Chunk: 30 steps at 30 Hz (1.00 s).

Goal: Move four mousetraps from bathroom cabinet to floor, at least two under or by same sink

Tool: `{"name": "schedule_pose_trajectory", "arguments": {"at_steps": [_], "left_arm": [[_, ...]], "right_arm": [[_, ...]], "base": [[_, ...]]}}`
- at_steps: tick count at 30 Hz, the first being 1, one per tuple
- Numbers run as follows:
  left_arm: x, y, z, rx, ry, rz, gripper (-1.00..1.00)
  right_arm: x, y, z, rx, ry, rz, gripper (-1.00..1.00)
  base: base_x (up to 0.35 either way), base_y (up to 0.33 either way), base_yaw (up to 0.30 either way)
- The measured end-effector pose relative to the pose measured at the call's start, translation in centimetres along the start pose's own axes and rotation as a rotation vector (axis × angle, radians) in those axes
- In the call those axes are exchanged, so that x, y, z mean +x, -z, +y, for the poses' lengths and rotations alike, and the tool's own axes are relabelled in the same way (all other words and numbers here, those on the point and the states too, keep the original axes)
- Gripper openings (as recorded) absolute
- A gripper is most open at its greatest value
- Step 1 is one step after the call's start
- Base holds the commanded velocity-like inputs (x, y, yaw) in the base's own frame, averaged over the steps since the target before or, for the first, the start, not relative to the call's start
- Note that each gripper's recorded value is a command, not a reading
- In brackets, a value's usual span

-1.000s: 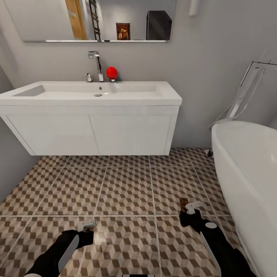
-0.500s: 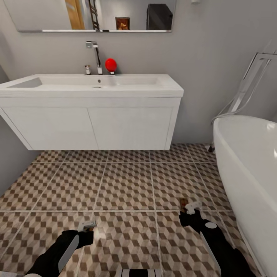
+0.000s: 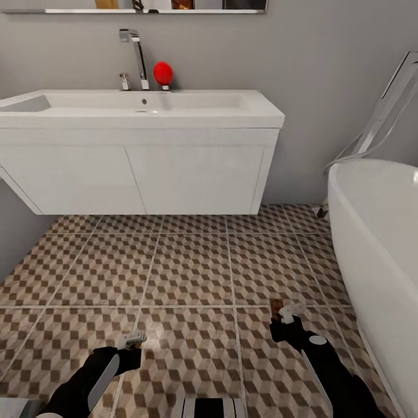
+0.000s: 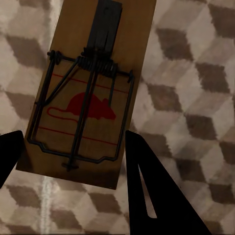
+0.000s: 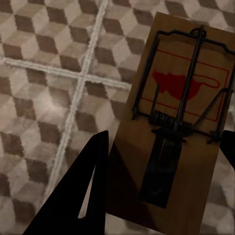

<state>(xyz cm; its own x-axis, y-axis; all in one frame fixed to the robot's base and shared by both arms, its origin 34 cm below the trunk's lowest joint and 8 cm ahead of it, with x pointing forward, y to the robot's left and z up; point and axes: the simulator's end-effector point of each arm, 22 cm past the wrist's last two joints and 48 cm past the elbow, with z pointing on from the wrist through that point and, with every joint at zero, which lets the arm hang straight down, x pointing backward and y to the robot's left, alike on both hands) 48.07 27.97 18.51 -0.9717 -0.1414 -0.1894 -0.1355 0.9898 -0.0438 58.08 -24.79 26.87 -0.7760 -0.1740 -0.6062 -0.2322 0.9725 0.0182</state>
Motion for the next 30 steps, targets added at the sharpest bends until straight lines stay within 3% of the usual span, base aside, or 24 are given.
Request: {"name": "schedule_pose_trajectory", "arguments": {"at_steps": [30], "left_arm": [[1.4,-1.2,0.2,-0.004,0.000,0.033,-1.00]], "right_arm": [[1.9,-1.0,0.3,-0.009,-0.004,0.036,-1.00]], "base": [[0.013,0.000,0.000]]}}
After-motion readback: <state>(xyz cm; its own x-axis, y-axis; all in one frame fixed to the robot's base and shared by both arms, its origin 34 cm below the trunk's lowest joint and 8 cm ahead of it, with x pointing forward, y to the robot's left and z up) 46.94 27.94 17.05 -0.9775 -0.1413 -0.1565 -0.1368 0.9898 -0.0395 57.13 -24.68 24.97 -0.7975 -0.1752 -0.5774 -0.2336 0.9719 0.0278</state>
